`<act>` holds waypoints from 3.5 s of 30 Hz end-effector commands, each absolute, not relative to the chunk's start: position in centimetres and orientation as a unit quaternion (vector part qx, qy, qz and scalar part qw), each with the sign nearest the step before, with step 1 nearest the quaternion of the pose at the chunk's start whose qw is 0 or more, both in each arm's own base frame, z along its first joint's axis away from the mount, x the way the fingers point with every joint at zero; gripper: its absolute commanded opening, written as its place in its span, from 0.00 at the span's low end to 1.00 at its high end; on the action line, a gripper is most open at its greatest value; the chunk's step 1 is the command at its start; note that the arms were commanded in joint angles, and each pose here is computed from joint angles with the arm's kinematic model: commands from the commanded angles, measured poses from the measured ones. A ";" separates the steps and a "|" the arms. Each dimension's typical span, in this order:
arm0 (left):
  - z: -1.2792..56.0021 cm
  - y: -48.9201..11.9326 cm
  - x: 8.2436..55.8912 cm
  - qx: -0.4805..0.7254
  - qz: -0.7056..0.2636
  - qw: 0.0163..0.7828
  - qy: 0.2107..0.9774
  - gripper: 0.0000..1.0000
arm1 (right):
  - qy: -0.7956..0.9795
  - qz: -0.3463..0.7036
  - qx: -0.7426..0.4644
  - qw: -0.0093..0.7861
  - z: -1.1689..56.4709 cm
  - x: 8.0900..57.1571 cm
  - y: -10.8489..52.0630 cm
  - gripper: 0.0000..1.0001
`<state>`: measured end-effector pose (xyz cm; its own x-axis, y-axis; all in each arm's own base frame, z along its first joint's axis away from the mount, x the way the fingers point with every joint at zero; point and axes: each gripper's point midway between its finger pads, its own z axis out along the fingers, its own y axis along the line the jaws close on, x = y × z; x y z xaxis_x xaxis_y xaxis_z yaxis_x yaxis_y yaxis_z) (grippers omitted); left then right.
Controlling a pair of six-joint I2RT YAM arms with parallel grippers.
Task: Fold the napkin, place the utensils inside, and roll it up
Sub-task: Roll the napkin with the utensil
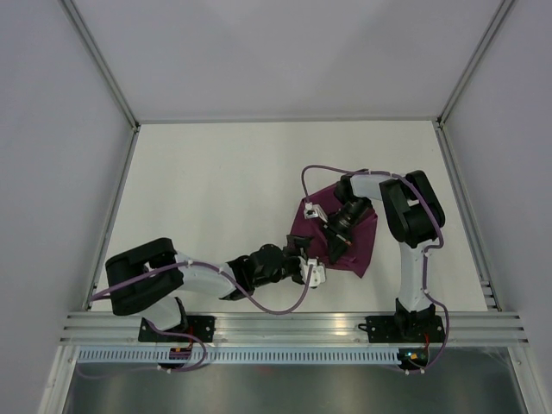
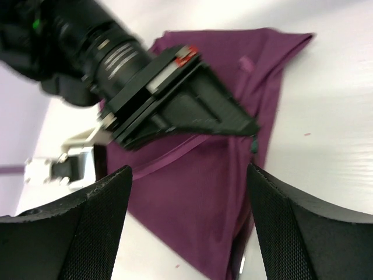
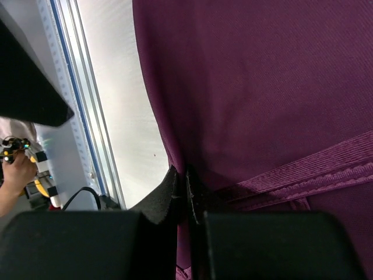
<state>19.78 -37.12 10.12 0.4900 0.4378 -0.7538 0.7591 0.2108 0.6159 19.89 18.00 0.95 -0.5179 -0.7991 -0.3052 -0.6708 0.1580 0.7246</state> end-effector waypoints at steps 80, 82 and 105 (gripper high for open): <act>-0.7 -41.3 18.8 0.729 -0.153 0.354 0.566 0.15 | -0.768 -0.324 0.552 0.018 -2.6 23.9 15.6 0.06; -1.1 -41.2 18.7 0.729 -0.151 0.340 0.574 0.06 | -0.769 -0.320 0.553 0.009 -2.4 24.2 15.6 0.07; -1.3 -41.3 19.3 0.716 -0.137 0.313 0.609 0.02 | -0.853 -0.301 0.405 -0.133 5.8 30.6 11.4 0.51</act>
